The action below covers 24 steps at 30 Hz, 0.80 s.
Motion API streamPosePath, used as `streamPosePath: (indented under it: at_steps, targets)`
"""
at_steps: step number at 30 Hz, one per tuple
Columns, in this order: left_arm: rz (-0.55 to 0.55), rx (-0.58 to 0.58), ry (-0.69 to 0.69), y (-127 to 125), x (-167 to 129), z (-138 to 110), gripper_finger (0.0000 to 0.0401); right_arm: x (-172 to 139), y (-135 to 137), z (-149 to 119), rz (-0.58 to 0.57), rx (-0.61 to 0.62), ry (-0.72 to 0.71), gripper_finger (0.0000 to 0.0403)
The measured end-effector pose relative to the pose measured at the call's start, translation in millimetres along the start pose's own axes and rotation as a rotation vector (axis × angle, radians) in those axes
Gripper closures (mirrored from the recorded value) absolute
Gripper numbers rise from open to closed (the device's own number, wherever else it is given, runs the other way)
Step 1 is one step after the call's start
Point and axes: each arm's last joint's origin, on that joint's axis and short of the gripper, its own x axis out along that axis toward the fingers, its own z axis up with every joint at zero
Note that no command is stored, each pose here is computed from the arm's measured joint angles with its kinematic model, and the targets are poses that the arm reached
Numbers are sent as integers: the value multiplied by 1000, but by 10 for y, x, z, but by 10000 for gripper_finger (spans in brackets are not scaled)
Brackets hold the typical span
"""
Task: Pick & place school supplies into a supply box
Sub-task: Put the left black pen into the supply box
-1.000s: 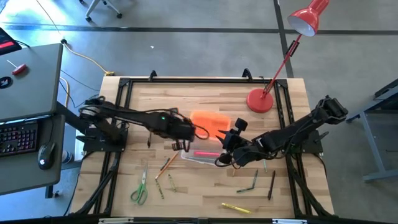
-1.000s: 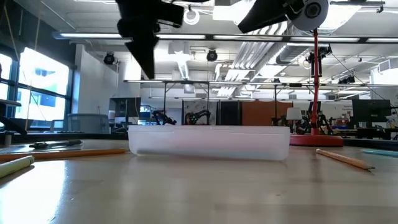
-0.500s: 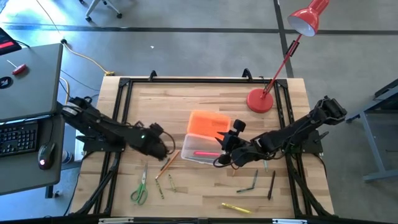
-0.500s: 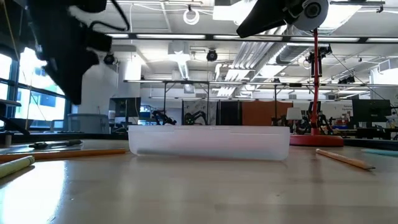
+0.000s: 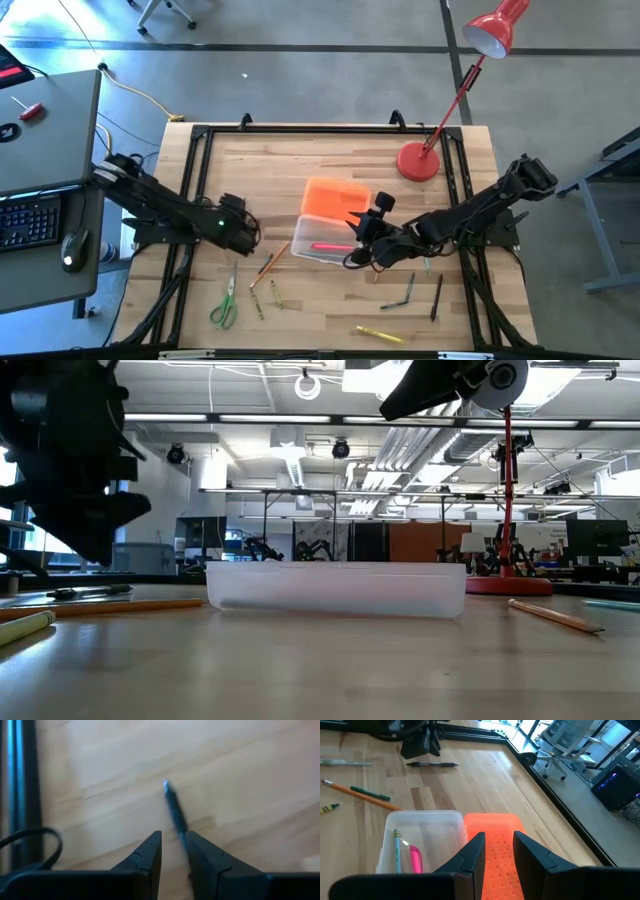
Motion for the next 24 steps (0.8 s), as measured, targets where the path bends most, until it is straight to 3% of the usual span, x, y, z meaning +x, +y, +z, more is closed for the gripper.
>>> streamPosePath:
  at_steps: [7, 19, 24]
  targets:
    - [-166, -129, -73, 63, 178, -101, 279, 19, -16, 8, -7, 8, -2, 323]
    - [-169, -185, -115, 248, 462, -283, 279, 87, -73, 15, -25, 20, 11, 324]
    - [-236, -288, -203, 324, 613, -366, 279, 88, -73, 15, -26, 17, 12, 323]
